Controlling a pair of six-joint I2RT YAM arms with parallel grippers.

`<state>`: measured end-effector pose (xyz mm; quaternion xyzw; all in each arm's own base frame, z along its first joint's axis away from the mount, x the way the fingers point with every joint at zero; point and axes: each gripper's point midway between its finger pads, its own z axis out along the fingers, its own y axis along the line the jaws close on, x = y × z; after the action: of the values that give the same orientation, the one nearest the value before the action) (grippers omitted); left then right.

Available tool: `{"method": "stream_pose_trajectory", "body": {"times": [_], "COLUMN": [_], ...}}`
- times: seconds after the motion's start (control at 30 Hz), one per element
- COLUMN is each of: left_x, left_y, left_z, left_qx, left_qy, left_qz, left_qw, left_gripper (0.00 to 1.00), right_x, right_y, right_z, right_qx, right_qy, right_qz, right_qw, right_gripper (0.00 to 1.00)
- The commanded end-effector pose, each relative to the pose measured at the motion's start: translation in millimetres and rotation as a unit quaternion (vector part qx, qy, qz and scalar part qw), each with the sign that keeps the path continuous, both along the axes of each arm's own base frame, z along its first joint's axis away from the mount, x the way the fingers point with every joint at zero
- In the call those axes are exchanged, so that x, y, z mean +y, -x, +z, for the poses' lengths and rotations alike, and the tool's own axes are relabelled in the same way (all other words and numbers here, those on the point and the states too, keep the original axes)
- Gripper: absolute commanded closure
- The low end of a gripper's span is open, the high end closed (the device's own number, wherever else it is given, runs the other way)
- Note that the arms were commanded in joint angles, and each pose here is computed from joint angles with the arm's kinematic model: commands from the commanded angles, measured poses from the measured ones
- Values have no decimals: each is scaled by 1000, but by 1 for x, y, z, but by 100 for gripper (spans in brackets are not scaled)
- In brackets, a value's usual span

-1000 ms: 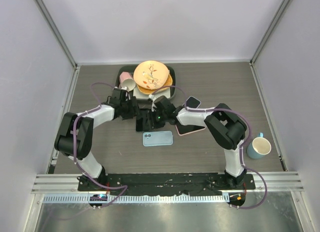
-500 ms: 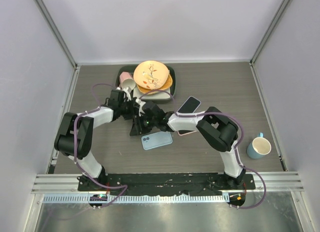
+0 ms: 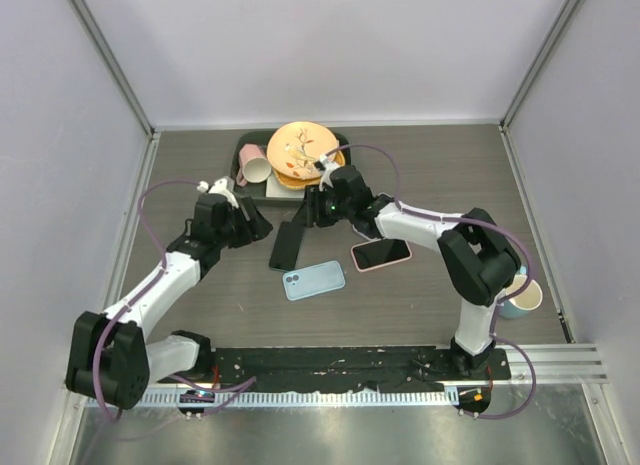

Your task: Put the phone into the phone case

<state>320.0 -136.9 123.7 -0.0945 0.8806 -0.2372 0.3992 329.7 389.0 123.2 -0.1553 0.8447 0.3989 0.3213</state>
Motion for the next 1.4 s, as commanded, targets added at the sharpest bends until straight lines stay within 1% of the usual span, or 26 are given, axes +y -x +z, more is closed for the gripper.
{"method": "stream_pose_trajectory", "body": {"times": [0.0, 0.07, 0.13, 0.17, 0.2, 0.23, 0.27, 0.3, 0.33, 0.47, 0.5, 0.57, 0.6, 0.67, 0.7, 0.73, 0.8, 0.87, 1.0, 1.03, 1.07, 1.1, 1.17, 1.2, 1.27, 1.37], "left_x": [9, 7, -3, -6, -6, -13, -14, -13, -13, -13, -14, -18, -20, -26, -28, -31, -34, -34, -27, -24, -22, -19, -14, -12, -8, -5], "left_y": [28, 40, 50, 53, 62, 59, 60, 65, 64, 66, 67, 64, 65, 58, 59, 53, 48, 46, 42, 39, 36, 38, 31, 32, 25, 22], "left_z": [-25, -32, -35, -36, -48, -41, -42, -50, -51, -66, -75, -77, -86, -84, -93, -89, -90, -96, -100, -97, -94, -96, -87, -87, -79, -79], "left_qx": [62, 73, 81, 84, 96, 88, 85, 95, 91, 115, 128, 126, 143, 134, 153, 142, 141, 147, 146, 136, 130, 134, 114, 117, 102, 103], "left_qy": [23, 45, 91, 106, 117, 153, 164, 168, 173, 184, 184, 198, 204, 222, 227, 238, 248, 246, 227, 219, 215, 207, 197, 189, 172, 149], "left_qz": [48, 50, 48, 47, 51, 55, 57, 64, 70, 86, 90, 87, 94, 84, 91, 87, 87, 92, 108, 113, 115, 120, 125, 128, 129, 126], "left_qw": [997, 995, 991, 990, 987, 983, 981, 979, 978, 972, 970, 968, 964, 962, 958, 957, 955, 954, 957, 960, 961, 962, 966, 967, 971, 975], "left_gripper": [33, 33, 33, 33, 33, 33, 33, 33, 34, 34, 34, 34, 34, 36, 36, 36, 37, 37, 37, 37, 36, 35, 35, 34, 33, 32], "right_x": [-8, -7, -10, -9, -11, -11, -10, -10, -8, -9, -6, 1, 6, 11, 12, 19, 21, 19, 15, 14, 9, 7, 3, 1, -1, -1], "right_y": [-18, -27, -36, -42, -46, -49, -53, -54, -58, -63, -62, -61, -57, -51, -48, -44, -39, -31, -18, -16, -8, -7, 0, 2, 8, 16], "right_z": [-39, -45, -59, -59, -62, -66, -66, -67, -67, -74, -74, -74, -77, -81, -84, -81, -82, -89, -87, -76, -80, -77, -68, -65, -55, -44], "right_qx": [10, 7, 6, 1, 1, 0, -4, -5, -9, -10, -10, -5, 1, 10, 19, 21, 31, 47, 57, 54, 59, 58, 54, 54, 53, 60], "right_qy": [47, 59, 78, 80, 84, 85, 86, 86, 81, 75, 68, 55, 46, 33, 27, 9, -10, -13, -29, -38, -34, -36, -40, -41, -47, -64], "right_qz": [-9, -18, -32, -40, -47, -51, -59, -62, -67, -85, -80, -70, -57, -43, -41, -25, -18, -16, -9, -9, -8, -8, -4, -4, 1, 9], "right_qw": [999, 998, 996, 996, 995, 995, 994, 994, 994, 994, 994, 996, 997, 998, 999, 999, 999, 999, 998, 998, 998, 998, 998, 998, 997, 996], "right_gripper": [53, 53, 53, 53, 52, 51, 50, 49, 48, 47, 47, 47, 47, 47, 47, 47, 50, 52, 55, 56, 57, 57, 57, 57, 58, 58]}}
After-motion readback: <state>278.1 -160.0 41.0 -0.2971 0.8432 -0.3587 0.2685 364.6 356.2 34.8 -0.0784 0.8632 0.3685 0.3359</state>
